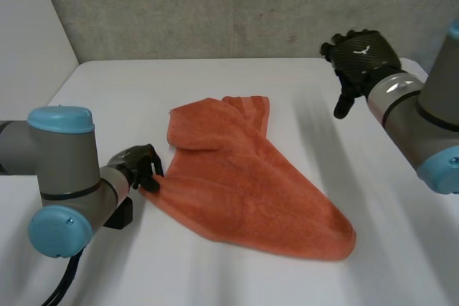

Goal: Fold the laundry

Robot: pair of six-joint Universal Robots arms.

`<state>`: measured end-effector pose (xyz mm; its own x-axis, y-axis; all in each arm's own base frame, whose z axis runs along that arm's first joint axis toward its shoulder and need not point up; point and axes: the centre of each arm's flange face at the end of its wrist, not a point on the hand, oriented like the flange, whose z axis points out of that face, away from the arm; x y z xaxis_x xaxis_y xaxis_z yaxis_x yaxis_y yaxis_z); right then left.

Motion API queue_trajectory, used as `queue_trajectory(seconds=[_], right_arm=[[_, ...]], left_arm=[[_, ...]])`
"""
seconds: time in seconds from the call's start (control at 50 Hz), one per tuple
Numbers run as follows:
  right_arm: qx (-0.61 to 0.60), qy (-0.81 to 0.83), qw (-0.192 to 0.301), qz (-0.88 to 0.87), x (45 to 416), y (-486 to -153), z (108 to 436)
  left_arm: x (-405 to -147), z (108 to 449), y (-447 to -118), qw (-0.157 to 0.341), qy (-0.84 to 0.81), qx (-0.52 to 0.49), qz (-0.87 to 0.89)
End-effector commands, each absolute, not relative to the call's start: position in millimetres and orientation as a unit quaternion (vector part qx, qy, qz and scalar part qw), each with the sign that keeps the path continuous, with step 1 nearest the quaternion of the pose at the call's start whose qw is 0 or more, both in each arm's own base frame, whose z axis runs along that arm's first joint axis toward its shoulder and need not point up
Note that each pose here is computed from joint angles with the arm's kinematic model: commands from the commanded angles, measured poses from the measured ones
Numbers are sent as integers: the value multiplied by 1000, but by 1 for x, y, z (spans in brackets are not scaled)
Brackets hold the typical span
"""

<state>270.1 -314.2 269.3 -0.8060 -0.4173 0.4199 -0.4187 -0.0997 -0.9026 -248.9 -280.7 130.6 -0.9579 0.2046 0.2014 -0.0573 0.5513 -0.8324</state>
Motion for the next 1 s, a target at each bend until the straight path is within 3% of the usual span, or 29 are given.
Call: queue_trajectory(seconds=[0.02,0.18,0.36,0.6,0.84,1.0], right_arm=[[398,-626,-79,665,314,-319,248],[467,-559,-165,665,369,-321,229],[496,-525,-206,660,407,-322,200],[547,-517,-275,599,440,-286,137],[548,-519,-276,596,448,-281,125],[511,-517,-239,644,448,-294,158]], left_arm=[[-248,151,-278,144,-858,-41,491],[-244,179,-256,156,-843,-48,512],[-241,207,-221,173,-826,-64,533],[-230,291,-174,223,-746,-69,624],[-223,309,-162,228,-728,-67,643],[-221,314,-169,224,-721,-60,653]])
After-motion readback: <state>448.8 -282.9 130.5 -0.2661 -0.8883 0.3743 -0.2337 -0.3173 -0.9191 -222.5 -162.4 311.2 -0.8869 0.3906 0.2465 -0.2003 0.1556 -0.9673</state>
